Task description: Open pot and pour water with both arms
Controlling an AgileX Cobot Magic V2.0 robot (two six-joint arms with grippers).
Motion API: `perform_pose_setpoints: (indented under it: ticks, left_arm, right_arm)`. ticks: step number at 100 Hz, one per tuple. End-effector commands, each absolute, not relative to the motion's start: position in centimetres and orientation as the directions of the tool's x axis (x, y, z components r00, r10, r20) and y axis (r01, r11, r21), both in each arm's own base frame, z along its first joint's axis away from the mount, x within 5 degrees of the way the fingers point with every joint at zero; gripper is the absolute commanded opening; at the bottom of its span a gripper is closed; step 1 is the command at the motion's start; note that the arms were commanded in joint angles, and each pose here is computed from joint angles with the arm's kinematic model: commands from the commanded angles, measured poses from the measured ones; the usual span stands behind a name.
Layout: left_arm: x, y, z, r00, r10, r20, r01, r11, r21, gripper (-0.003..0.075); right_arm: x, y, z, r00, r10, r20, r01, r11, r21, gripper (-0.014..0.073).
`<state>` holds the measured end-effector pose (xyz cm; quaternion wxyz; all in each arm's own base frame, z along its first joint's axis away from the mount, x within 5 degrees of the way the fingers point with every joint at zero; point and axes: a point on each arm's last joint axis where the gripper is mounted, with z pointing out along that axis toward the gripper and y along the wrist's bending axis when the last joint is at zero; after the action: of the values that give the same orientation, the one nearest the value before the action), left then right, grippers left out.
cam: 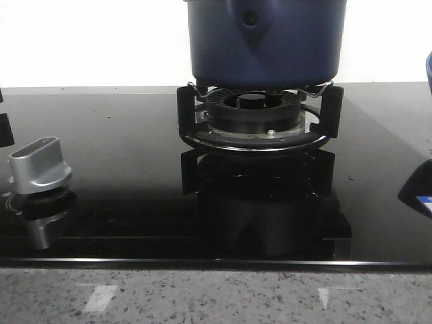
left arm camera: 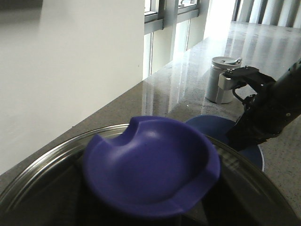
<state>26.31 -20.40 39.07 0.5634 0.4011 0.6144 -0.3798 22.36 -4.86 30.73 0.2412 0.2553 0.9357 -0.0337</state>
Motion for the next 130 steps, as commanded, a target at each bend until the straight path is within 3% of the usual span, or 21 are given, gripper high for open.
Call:
perform_pose_setpoints:
  ticks: [1,15,39,54,90,97,107,130]
  left_arm:
    - [25.7,-20.9,41.8,-0.012,-0.037,-0.999,0.931,0.364,-0.025,0.0271]
    - [26.7,-21.8,40.9,-0.026,-0.018,-0.999,0.931,0.364,-0.031,0.0271]
    - [28.2,-22.6,39.8,-0.029,0.005,-1.0,0.929,0.37,-0.024,0.0271]
    - [28.9,-22.8,39.4,-0.008,0.021,-1.0,0.92,0.392,0.001,0.0271]
    - [30.2,-23.5,38.4,-0.015,-0.011,-1.0,0.916,0.4,-0.018,0.0271]
    - [30.3,-23.5,38.2,-0.008,-0.015,-1.0,0.915,0.403,-0.014,0.0271]
    - [30.7,-23.6,38.2,0.008,-0.037,-0.999,0.91,0.414,-0.008,0.0271]
    - [31.6,-24.1,36.5,-0.003,-0.004,-1.0,0.909,0.416,-0.004,0.027]
  right_arm:
    - [22.2,-5.2,32.4,-0.714,0.427,-0.555,0.479,0.876,0.057,-0.0074]
    - [22.0,-5.2,32.6,-0.709,0.424,-0.563,0.478,0.876,0.058,-0.0015]
    - [21.8,-5.1,33.2,-0.689,0.418,-0.592,0.474,0.878,0.069,0.0266]
    - [21.5,-5.1,33.7,-0.673,0.407,-0.618,0.47,0.88,0.068,0.0368]
    - [16.5,-4.0,39.0,-0.458,0.349,-0.818,0.414,0.898,0.15,0.0347]
    - [15.3,-3.5,39.7,-0.431,0.333,-0.839,0.387,0.908,0.161,0.0243]
    - [13.7,-2.5,40.7,-0.391,0.302,-0.869,0.329,0.928,0.175,-0.0074]
    - [11.0,-1.4,41.9,-0.322,0.274,-0.906,0.237,0.95,0.203,-0.0067]
